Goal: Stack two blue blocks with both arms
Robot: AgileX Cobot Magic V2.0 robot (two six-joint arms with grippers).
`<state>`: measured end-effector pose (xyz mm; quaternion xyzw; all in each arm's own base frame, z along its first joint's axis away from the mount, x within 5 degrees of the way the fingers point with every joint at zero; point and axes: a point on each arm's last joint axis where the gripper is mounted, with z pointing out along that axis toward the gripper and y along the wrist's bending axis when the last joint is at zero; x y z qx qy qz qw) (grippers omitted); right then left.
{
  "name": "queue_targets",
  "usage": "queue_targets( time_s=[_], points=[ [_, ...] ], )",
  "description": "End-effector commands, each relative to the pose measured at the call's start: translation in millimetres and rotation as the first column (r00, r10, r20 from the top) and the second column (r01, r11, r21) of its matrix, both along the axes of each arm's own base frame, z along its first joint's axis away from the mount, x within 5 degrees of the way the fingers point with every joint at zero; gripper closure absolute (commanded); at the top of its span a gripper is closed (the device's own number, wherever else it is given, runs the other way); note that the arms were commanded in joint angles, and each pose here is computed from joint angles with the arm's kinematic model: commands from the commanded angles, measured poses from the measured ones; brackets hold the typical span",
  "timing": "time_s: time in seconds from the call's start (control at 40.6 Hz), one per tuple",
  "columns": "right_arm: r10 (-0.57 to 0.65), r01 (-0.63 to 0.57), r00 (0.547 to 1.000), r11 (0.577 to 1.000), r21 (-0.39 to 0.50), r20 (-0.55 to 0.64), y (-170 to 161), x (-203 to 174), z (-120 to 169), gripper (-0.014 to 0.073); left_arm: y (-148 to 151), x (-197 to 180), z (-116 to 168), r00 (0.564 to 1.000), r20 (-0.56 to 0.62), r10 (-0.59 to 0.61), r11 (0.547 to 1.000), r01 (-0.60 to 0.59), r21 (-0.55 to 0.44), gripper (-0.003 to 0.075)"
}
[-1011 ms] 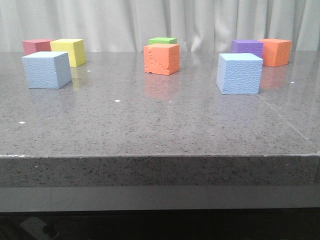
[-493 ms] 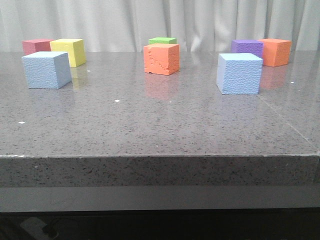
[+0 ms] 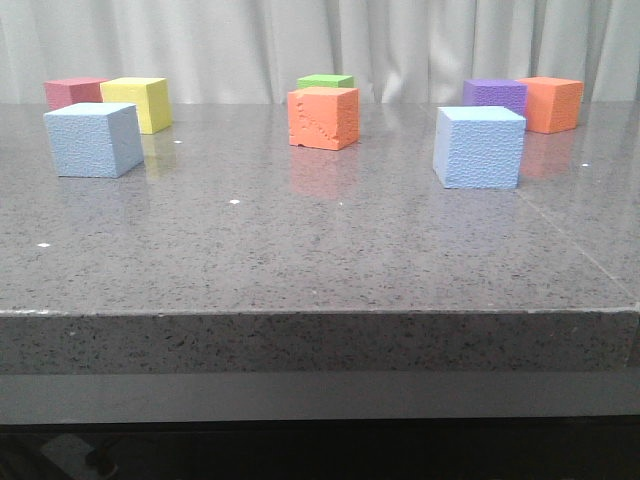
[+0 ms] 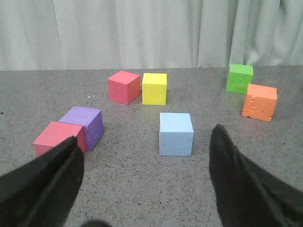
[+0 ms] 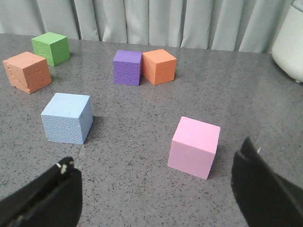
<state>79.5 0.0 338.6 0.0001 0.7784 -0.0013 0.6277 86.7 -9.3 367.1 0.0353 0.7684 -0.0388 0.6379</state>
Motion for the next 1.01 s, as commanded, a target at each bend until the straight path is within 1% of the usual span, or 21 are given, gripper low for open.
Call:
queue_targets(
  time_s=[0.0, 0.074, 0.123, 0.246, 0.345, 0.493, 0.567, 0.592, 0.715, 0.764, 0.912, 0.986],
  points=[
    [0.005, -0.006, 0.998, 1.000, 0.020, 0.070, 0.8, 1.7, 16.2, -0.0050, 0.0, 1.7, 17.0, 0.995, 0.102, 0.004, 1.000, -0.002, -0.019, 0.0176],
    [0.020, -0.021, 1.000, 0.998, 0.063, 0.018, 3.0, 4.3, 17.7, -0.0052, 0.0, 1.7, 17.0, 0.995, 0.102, 0.004, 1.000, -0.002, -0.019, 0.0176],
    [0.035, -0.033, 0.999, 0.997, 0.075, -0.035, 4.4, 9.0, 19.4, -0.0052, 0.0, 1.7, 17.0, 0.995, 0.102, 0.004, 1.000, -0.002, -0.019, 0.0176],
    [0.115, -0.109, 0.978, 0.993, 0.044, -0.175, 10.4, 23.3, 28.6, -0.0052, 0.0, 1.7, 17.1, 0.995, 0.104, 0.004, 1.000, -0.002, -0.019, 0.0176],
    [0.213, -0.204, 0.934, 0.977, 0.058, -0.286, 19.2, 41.9, 35.2, -0.0052, 0.0, 1.7, 17.1, 0.995, 0.104, 0.004, 1.000, -0.002, -0.019, 0.0176],
    [0.349, -0.341, 0.864, 0.936, 0.088, -0.362, 34.5, 72.2, 46.8, -0.0052, 0.0, 1.7, 17.1, 0.995, 0.104, 0.004, 1.000, -0.002, -0.019, 0.0176],
    [0.386, -0.380, 0.836, 0.920, 0.094, -0.391, 41.7, 88.7, 47.9, -0.0052, 0.0, 1.7, 17.1, 0.995, 0.104, 0.004, 1.000, -0.002, -0.019, 0.0176],
    [0.400, -0.396, 0.820, 0.913, 0.099, -0.411, 45.3, 94.9, 46.5, -0.0052, 0.0, 1.7, 17.1, 0.995, 0.104, 0.004, 1.000, -0.002, -0.019, 0.0176],
    [0.439, -0.461, 0.759, 0.884, 0.079, -0.480, 62.7, 122.5, 44.6, -0.0052, 0.0, 1.7, 17.2, 0.994, 0.105, 0.004, 1.000, -0.002, -0.019, 0.0176],
    [0.442, -0.467, 0.753, 0.881, 0.079, -0.487, 69.4, 131.9, 45.7, -0.0052, 0.0, 1.7, 17.2, 0.994, 0.105, 0.004, 1.000, -0.002, -0.019, 0.0176],
    [0.352, -0.362, 0.768, 0.928, 0.090, -0.535, 81.5, 168.2, 43.1, -0.0052, 0.0, 1.7, 17.2, 0.994, 0.105, 0.004, 1.000, -0.002, -0.019, 0.0176],
    [0.294, -0.304, 0.779, 0.950, 0.076, -0.554, 85.6, 184.7, 45.2, -0.0052, 0.0, 1.7, 17.2, 0.994, 0.105, 0.004, 1.000, -0.002, -0.019, 0.0176]
  ],
)
